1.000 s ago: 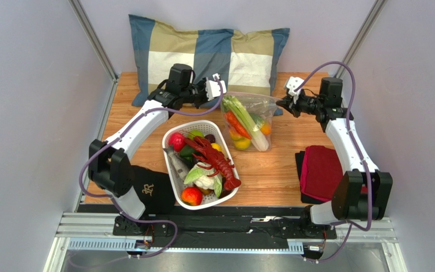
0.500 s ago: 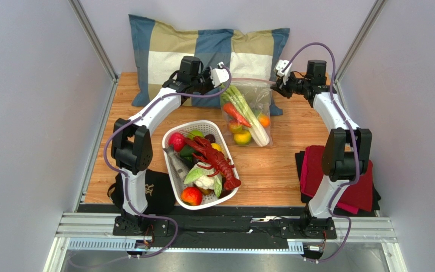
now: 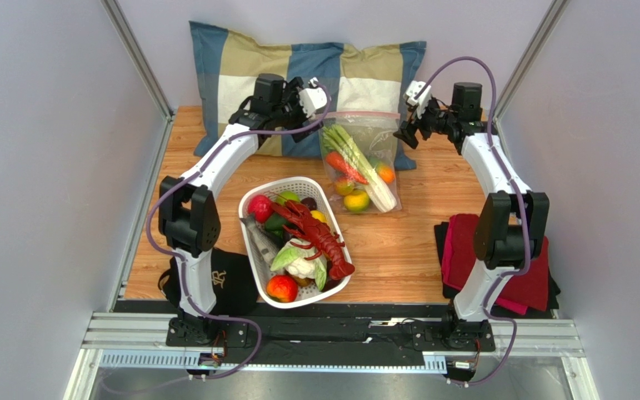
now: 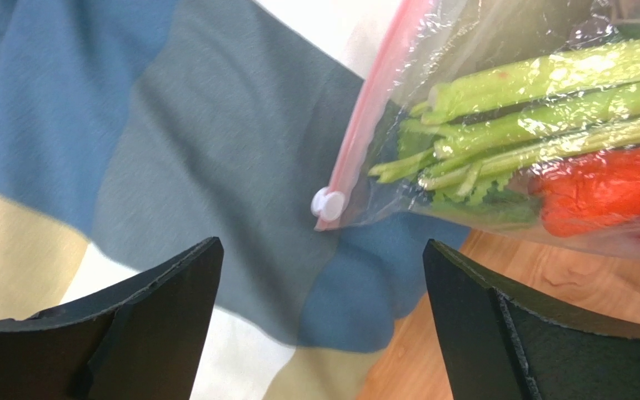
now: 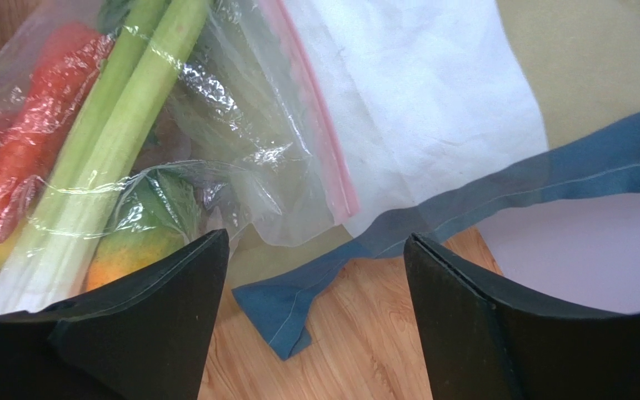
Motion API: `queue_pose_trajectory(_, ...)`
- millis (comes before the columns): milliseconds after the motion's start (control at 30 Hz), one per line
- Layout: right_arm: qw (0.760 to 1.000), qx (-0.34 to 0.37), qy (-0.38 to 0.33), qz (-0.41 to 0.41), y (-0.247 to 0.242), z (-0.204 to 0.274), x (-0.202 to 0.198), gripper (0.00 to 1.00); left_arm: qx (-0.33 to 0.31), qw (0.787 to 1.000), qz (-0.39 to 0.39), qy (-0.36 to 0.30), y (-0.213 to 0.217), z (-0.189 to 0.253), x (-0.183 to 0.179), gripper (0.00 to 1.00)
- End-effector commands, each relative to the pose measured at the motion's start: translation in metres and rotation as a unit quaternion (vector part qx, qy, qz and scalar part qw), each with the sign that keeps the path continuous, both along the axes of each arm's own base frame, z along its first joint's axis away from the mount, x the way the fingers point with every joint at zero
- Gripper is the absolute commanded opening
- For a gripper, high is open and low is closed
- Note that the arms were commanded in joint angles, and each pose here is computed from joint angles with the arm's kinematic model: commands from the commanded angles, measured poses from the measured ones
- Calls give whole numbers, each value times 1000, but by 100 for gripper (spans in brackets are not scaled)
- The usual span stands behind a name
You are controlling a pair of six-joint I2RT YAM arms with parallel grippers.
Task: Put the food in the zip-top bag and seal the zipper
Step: Place the zipper food storage bag at the center of the board, then reset both arms
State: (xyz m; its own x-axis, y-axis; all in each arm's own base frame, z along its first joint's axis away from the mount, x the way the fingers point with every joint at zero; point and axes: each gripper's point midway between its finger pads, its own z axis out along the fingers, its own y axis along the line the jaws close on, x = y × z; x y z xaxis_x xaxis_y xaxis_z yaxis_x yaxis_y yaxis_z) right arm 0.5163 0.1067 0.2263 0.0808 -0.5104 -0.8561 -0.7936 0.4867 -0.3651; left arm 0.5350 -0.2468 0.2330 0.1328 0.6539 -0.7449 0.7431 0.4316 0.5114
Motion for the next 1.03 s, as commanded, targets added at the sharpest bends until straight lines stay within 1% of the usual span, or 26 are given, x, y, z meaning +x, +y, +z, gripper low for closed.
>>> queue_pose_trajectory(0,997,35,-47,-43,-25,77,-23,86,-72,996,28,-33,21,103,-32,99)
queue_pose_trajectory(67,996,55,-44,-56,-30,93,-36,87,-92,995,37,-14,31,118,-50,99)
queue_pose_trajectory(133,994,73,-34,-73,-39,101,-45,87,-129,990,59,11,46,137,-63,99)
queue_pose_trajectory(167,993,79,-37,-81,-41,111,-54,87,-136,988,66,41,52,135,-73,99)
queue_pose_trajectory(200,992,85,-25,-94,-49,111,-59,87,-155,982,82,65,61,139,-78,99)
queue_pose_trajectory(233,989,101,-10,-106,-51,114,-66,88,-166,980,86,74,67,149,-83,99)
queue_pose_trajectory(267,988,106,-3,-115,-54,114,-70,88,-173,975,88,112,70,142,-94,99)
queue_pose_trajectory(300,985,112,5,-134,-62,115,-77,88,-194,966,100,137,75,145,-99,99)
queue_pose_trajectory(333,982,119,14,-146,-66,113,-80,88,-203,959,116,159,91,146,-103,99)
queue_pose_trajectory(367,977,136,30,-161,-69,112,-84,88,-215,954,109,177,92,148,-109,99)
queue_pose_trajectory(433,967,154,57,-196,-82,105,-92,88,-238,935,143,220,113,142,-115,99)
queue_pose_trajectory(500,948,187,104,-237,-96,94,-99,87,-253,920,168,250,127,135,-120,99)
queue_pose_trajectory(567,927,210,143,-277,-107,78,-104,86,-267,899,201,283,148,116,-124,99)
queue_pose_trajectory(600,907,227,175,-308,-116,69,-108,85,-276,891,214,289,157,114,-128,99)
queue_pose_trajectory(633,897,235,195,-321,-119,59,-113,85,-279,879,230,310,166,97,-130,99)
queue_pose_trajectory(667,888,243,209,-331,-123,53,-117,85,-285,871,249,313,181,90,-131,99)
queue_pose_trajectory(700,874,253,223,-350,-130,47,-122,85,-291,866,264,311,189,88,-135,99)
queue_pose_trajectory(733,867,255,231,-360,-133,40,-125,85,-291,857,277,323,195,71,-137,99)
queue_pose_trajectory(767,861,254,240,-369,-135,31,-132,85,-292,851,292,323,205,64,-139,99)
queue_pose_trajectory(800,855,253,245,-382,-139,24,-136,85,-288,854,298,315,209,62,-143,99)
queue_pose_trajectory(833,852,252,248,-387,-141,18,-139,85,-284,849,307,323,212,47,-146,99)
queue_pose_trajectory(933,839,250,262,-407,-145,2,-149,85,-270,846,329,321,220,29,-153,99)
queue_pose_trajectory(1000,833,252,272,-411,-144,-5,-152,85,-267,838,348,325,224,22,-155,99)
